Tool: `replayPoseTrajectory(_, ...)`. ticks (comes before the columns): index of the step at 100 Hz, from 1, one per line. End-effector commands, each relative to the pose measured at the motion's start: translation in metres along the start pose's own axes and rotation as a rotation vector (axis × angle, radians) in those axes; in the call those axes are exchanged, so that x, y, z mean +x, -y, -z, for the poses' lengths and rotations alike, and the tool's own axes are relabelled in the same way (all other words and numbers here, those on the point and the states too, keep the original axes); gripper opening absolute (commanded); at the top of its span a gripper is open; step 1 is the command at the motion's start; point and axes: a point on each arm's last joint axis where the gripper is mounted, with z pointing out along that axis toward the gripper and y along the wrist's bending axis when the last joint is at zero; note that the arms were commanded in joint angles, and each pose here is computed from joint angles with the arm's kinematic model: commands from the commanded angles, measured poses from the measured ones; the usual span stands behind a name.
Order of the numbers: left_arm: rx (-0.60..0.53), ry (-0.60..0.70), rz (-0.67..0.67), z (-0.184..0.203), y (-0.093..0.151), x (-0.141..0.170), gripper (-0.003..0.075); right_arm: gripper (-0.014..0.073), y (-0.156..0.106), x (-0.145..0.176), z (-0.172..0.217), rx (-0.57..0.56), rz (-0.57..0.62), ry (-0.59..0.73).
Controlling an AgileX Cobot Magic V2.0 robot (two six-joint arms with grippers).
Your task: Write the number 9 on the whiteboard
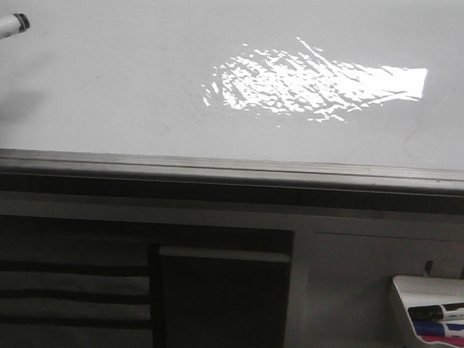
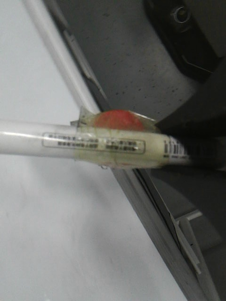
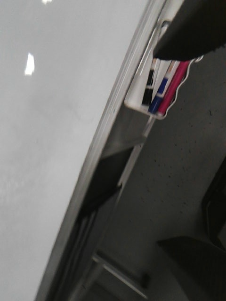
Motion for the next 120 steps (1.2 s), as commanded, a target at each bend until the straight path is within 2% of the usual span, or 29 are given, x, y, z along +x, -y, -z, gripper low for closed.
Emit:
replayPoseTrajectory(1,0.068,0.076,-0.156,0.022,0.014,-0.016,-0.0020,0.0668,-0.009,-0.026,-0.002,-0.154,0.131,0.072)
replayPoseTrajectory(13,0.152,0.143,-0.358,0.029,0.038,-0.027,-0.0020,0.0668,-0.020,-0.042,-0.014,-0.309,0.288,0.084)
replayPoseTrajectory(19,0.176,0.167,-0.426,0.031,0.049,-0.032,-0.0020,0.0668,-0.025,-0.048,-0.020,-0.348,0.365,0.083)
replayPoseTrajectory(37,0.241,0.225,-0.542,0.040,0.078,-0.042,-0.0020,0.0666,-0.058,-0.064,-0.043,-0.480,0.576,0.120)
replayPoseTrajectory(52,0.283,0.263,-0.687,0.044,0.099,-0.043,-0.0020,0.0666,-0.091,-0.073,-0.058,-0.556,0.684,0.169)
replayPoseTrajectory(66,0.298,0.306,-0.723,0.048,0.110,-0.045,-0.0020,0.0666,-0.114,-0.076,-0.073,-0.599,0.718,0.186)
replayPoseTrajectory(76,0.302,0.333,-0.730,0.049,0.115,-0.047,-0.0020,0.0654,-0.121,-0.075,-0.084,-0.607,0.719,0.174)
replayPoseTrajectory(81,0.306,0.343,-0.725,0.049,0.116,-0.048,-0.0020,0.0622,-0.121,-0.076,-0.087,-0.602,0.714,0.175)
replayPoseTrajectory(102,0.305,0.361,-0.715,0.050,0.116,-0.049,-0.0020,0.0378,-0.122,-0.074,-0.098,-0.605,0.706,0.147)
replayPoseTrajectory(120,0.305,0.361,-0.715,0.050,0.116,-0.049,-0.0020,0.0305,-0.123,-0.075,-0.099,-0.606,0.699,0.149)
